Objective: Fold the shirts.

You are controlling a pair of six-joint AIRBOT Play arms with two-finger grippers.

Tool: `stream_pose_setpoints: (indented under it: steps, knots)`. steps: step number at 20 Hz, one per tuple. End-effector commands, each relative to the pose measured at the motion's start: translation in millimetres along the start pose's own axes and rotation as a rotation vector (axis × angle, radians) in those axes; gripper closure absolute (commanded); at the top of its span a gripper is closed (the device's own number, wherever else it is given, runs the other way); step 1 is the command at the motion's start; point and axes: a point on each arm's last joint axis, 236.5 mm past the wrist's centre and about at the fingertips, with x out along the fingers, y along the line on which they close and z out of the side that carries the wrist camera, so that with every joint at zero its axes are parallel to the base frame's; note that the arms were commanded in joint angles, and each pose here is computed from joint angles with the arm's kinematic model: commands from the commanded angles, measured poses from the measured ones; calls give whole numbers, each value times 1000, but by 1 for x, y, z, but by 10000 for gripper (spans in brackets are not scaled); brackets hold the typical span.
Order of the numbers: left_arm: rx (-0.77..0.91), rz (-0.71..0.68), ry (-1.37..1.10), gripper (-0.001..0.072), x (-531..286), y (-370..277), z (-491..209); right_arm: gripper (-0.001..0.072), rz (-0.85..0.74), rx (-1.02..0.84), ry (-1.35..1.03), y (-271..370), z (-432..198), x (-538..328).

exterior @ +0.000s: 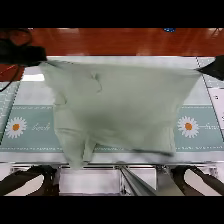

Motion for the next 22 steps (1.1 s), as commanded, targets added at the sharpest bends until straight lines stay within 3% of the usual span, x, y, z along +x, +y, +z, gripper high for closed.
stream_pose_setpoints:
  steps: [1, 7, 13, 15, 22]
  knots:
    - [-189, -78, 95, 682, 103, 4, -6, 688, 54, 133, -7, -44, 20, 86]
    - [-342, -231, 258, 682, 164, -6, -14, 688, 74, 242, 52, -82, 18, 153]
    - [-102, -284, 447, 682, 141, -8, -61, 688, 138, 240, 210, -65, -18, 151]
    - [-23, -241, 539, 682, 132, 7, -82, 688, 114, 214, 316, -70, -45, 147]
    - [-37, -223, 757, 682, 135, 18, -161, 688, 63, 254, 428, -88, -94, 156]
